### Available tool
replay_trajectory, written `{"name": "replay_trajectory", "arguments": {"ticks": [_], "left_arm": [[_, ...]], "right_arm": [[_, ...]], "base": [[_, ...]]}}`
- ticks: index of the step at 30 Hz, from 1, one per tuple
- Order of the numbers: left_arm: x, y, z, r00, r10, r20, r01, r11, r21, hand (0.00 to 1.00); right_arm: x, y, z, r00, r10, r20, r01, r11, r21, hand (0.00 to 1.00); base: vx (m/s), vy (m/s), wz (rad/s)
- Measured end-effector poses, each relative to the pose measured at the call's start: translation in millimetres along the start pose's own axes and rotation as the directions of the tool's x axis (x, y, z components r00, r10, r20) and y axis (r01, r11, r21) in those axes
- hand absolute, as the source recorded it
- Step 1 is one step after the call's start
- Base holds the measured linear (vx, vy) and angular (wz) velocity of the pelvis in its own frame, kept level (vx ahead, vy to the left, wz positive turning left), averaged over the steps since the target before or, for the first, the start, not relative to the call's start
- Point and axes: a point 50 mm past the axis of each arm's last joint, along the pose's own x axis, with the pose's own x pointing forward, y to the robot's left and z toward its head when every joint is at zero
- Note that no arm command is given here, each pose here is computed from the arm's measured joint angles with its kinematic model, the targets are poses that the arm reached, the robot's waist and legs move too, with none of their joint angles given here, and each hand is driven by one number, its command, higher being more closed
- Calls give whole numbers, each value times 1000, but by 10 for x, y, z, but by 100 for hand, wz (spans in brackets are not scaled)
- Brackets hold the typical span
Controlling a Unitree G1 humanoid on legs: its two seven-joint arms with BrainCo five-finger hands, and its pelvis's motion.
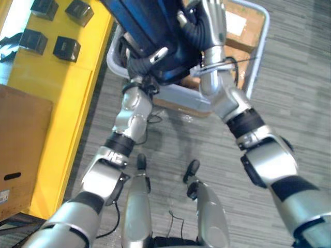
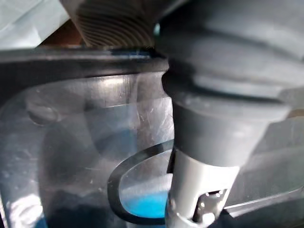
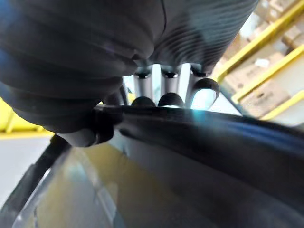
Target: Walk over and take plastic housings, then place them on the shelf
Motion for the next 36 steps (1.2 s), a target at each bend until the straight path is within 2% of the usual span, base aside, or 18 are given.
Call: {"name": "replay_trajectory", "arguments": {"ticks": [7, 10, 11, 15, 17, 21, 26, 31, 33, 36], "left_arm": [[-71, 208, -43, 995, 92, 39, -92, 996, -21, 100], [-112, 276, -51, 994, 95, 54, -93, 995, -36, 100], [-143, 296, -68, 994, 90, 58, -87, 995, -41, 100], [-215, 300, -69, 995, 75, 64, -70, 995, -76, 100], [-230, 311, 67, 993, 52, 105, -42, 994, -97, 100], [-294, 313, 180, 988, 4, 154, 9, 996, -84, 100], [-431, 292, 207, 981, -41, 191, 51, 998, -45, 100], [-522, 314, 67, 990, -36, 139, 34, 999, 20, 100], [-556, 290, 54, 990, -10, 142, 4, 999, 43, 100], [-562, 241, 112, 985, 5, 171, -31, 988, 148, 100]], "right_arm": [[-394, 201, -27, 998, 52, -36, -48, 993, 111, 100], [-493, 232, 1, 998, 56, -36, -51, 988, 146, 100], [-520, 239, 15, 998, 57, -31, -52, 986, 156, 0], [-645, 245, 43, 998, 59, -22, -53, 975, 214, 0], [-752, 278, -2, 995, 92, -40, -80, 968, 237, 0], [-920, 298, -75, 989, 132, -70, -111, 960, 256, 0], [-996, 226, 19, 989, 103, -103, -53, 915, 401, 0], [-923, 11, 204, 998, 39, -49, -3, 814, 581, 0], [-864, -93, 238, 999, 24, -26, -1, 744, 668, 0], [-784, -253, 292, 1000, 2, 30, -26, 597, 802, 0]], "base": [[1, 0, -3], [0, 0, 0], [0, 0, 0], [47, 17, 2], [60, 12, 2], [66, 16, 7], [59, 4, 3], [112, 15, 0], [76, 19, -1], [63, 12, -10]]}}
